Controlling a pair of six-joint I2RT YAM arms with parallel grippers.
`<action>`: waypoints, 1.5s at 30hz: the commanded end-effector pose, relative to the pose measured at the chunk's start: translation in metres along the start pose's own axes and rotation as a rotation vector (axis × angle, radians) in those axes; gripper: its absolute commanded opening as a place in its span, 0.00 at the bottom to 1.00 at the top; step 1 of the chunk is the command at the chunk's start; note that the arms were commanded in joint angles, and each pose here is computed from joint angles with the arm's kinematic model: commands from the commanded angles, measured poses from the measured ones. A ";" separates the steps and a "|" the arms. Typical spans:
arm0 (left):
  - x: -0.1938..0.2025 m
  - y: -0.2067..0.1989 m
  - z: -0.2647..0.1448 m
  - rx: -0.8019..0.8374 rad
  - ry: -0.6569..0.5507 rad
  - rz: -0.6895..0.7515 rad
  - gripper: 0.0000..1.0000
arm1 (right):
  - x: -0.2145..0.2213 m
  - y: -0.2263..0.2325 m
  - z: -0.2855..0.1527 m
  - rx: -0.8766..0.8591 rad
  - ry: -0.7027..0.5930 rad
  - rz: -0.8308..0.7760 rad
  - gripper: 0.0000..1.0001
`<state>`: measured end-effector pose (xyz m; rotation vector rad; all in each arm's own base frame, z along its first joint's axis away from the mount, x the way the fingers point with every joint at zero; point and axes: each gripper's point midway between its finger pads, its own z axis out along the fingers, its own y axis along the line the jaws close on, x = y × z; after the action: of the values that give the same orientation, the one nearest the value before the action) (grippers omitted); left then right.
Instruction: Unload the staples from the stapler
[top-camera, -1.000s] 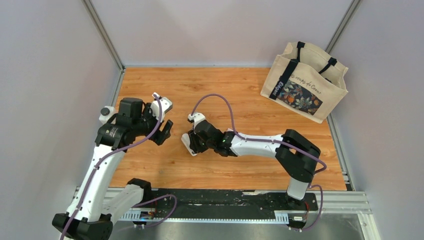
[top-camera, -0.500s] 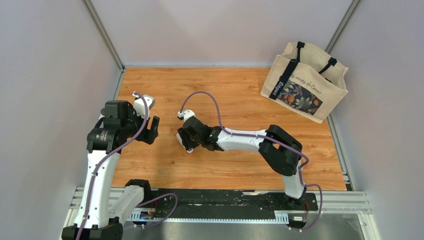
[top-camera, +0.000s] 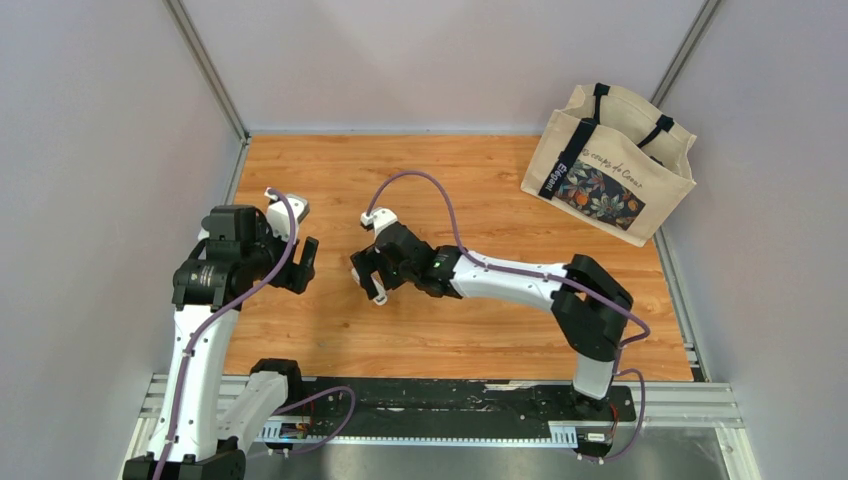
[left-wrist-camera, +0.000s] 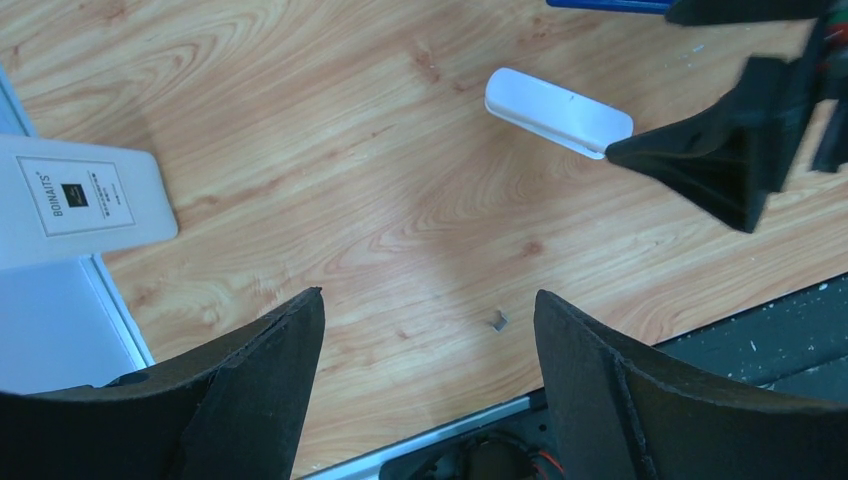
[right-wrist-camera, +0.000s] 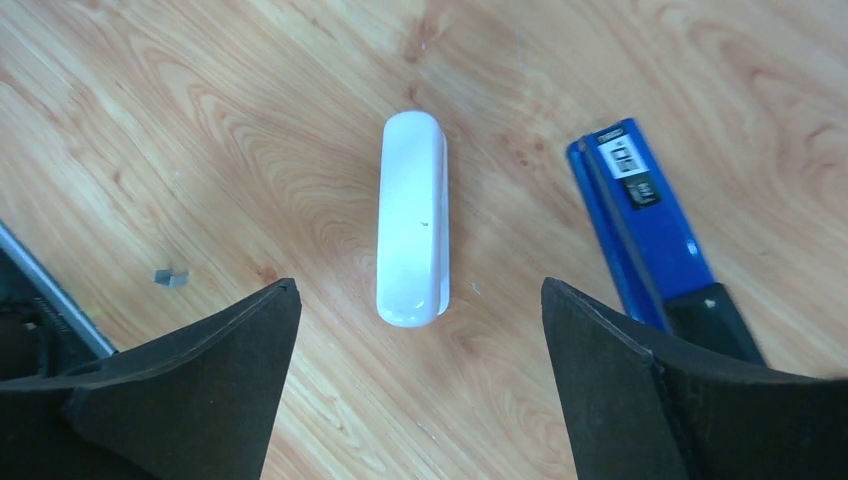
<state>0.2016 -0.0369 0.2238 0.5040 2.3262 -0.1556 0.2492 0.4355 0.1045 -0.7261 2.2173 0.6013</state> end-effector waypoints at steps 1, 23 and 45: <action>0.008 -0.001 -0.003 -0.004 0.020 -0.001 0.85 | -0.035 -0.023 -0.036 0.019 -0.089 -0.010 0.96; 0.019 -0.014 -0.001 0.068 0.033 0.023 0.87 | 0.009 -0.109 -0.017 0.203 0.108 -0.156 0.93; 0.006 -0.030 0.012 0.100 0.061 0.140 0.88 | -0.004 -0.094 -0.002 0.165 0.097 -0.001 0.01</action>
<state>0.1797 -0.0580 0.2013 0.6982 2.3793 -0.2222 0.3050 0.3471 0.0572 -0.8029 2.3516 0.2608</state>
